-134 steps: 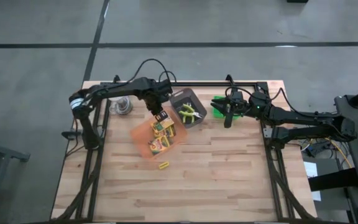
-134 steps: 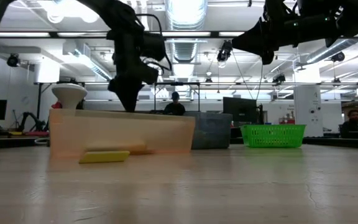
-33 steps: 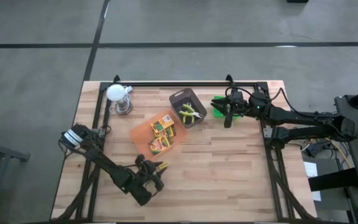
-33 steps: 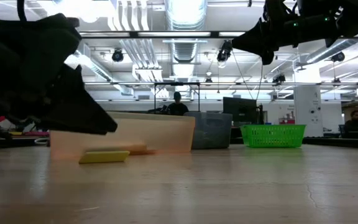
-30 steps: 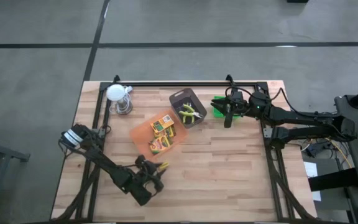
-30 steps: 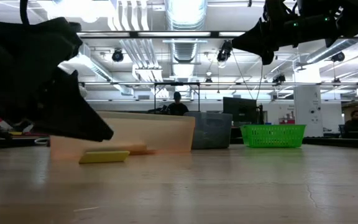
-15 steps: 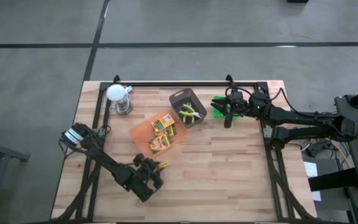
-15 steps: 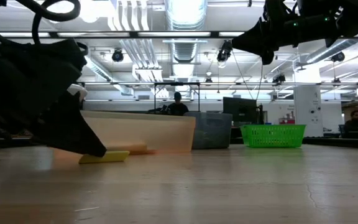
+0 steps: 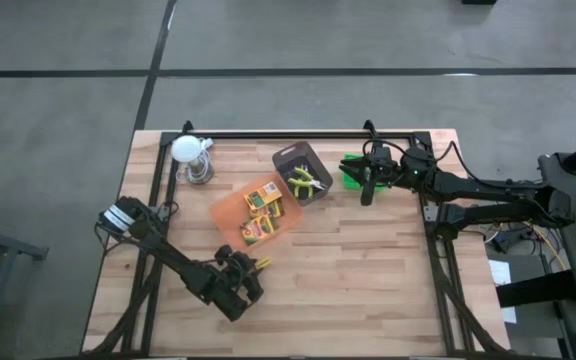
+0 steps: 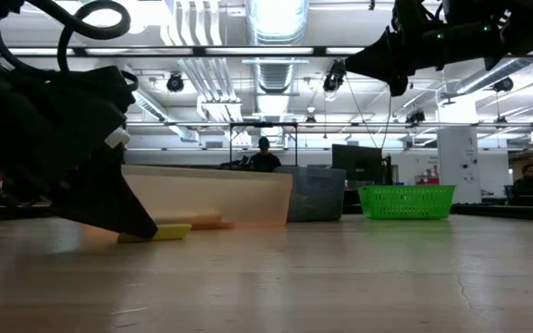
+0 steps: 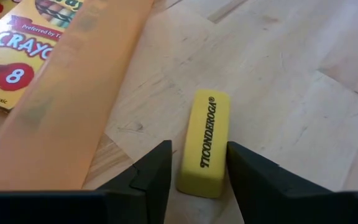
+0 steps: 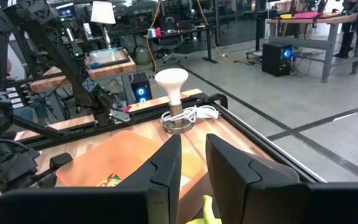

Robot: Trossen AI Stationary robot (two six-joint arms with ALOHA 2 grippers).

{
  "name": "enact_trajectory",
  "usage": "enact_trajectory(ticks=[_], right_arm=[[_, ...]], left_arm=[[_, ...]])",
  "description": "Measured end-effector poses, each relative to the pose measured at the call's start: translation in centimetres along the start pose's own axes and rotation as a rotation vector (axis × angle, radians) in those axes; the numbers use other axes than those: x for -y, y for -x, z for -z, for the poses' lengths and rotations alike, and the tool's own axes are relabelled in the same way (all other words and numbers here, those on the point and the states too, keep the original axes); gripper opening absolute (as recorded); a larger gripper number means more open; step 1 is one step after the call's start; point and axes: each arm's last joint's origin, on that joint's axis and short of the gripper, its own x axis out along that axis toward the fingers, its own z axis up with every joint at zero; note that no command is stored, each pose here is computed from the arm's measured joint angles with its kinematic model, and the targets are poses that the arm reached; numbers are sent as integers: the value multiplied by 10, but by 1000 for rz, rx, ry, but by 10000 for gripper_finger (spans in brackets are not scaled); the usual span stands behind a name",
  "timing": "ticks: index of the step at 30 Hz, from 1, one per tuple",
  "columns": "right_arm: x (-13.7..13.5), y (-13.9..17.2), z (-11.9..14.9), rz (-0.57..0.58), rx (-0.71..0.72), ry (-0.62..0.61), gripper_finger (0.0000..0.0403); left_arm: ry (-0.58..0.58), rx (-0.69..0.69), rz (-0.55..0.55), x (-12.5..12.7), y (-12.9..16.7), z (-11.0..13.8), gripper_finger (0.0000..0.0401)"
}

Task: Pick & Place School Supplies
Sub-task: Put the yellow eraser into the green bin

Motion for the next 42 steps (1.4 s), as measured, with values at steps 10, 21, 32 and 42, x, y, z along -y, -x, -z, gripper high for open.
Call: enact_trajectory(ticks=[10, 21, 32, 42], right_arm=[[0, 0, 0, 0, 0, 0, 84], [0, 0, 0, 0, 0, 0, 71], [0, 0, 0, 0, 0, 0, 77], [0, 0, 0, 1, 0, 0, 84]], left_arm=[[-25, -29, 3, -1, 0, 1, 110], [-24, -25, 5, 0, 0, 1, 100], [3, 22, 35, 10, 8, -10, 99], [-20, 117, 49, 27, 15, -26, 99]])
